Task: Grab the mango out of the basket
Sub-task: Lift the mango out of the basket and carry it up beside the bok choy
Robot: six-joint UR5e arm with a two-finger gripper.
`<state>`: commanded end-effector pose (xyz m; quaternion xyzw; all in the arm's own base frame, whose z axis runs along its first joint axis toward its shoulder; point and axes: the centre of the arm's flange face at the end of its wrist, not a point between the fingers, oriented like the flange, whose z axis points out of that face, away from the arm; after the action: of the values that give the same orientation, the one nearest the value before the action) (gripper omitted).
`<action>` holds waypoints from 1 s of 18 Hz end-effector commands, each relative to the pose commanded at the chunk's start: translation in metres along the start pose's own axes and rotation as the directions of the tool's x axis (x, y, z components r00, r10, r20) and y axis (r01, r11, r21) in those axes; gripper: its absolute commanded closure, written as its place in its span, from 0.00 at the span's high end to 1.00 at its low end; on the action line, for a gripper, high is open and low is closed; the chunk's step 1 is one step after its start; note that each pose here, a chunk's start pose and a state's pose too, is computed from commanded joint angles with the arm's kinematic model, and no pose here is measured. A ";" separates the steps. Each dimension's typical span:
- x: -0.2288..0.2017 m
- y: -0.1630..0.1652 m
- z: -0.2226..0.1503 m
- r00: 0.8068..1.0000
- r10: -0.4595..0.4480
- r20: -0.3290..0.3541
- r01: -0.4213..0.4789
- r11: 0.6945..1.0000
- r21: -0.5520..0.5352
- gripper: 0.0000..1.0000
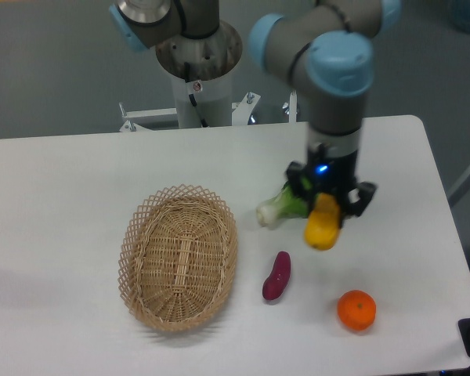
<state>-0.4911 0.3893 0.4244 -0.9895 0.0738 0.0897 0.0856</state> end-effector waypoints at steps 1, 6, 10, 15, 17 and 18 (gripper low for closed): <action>-0.007 0.014 0.000 1.000 0.014 -0.004 -0.014 1.000 -0.007 0.57; -0.027 0.058 0.000 0.999 0.043 -0.013 -0.043 0.999 -0.027 0.57; -0.031 0.069 -0.001 0.999 0.032 -0.019 -0.033 0.999 -0.038 0.57; -0.036 0.077 -0.002 1.000 0.021 -0.011 -0.021 0.999 -0.037 0.57; -0.037 0.080 -0.001 0.999 0.031 -0.013 -0.032 0.999 -0.041 0.57; -0.037 0.080 -0.001 0.999 0.033 -0.013 -0.033 0.999 -0.042 0.57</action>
<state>-0.5395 0.3158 0.4194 -0.9903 0.0887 0.0865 0.0627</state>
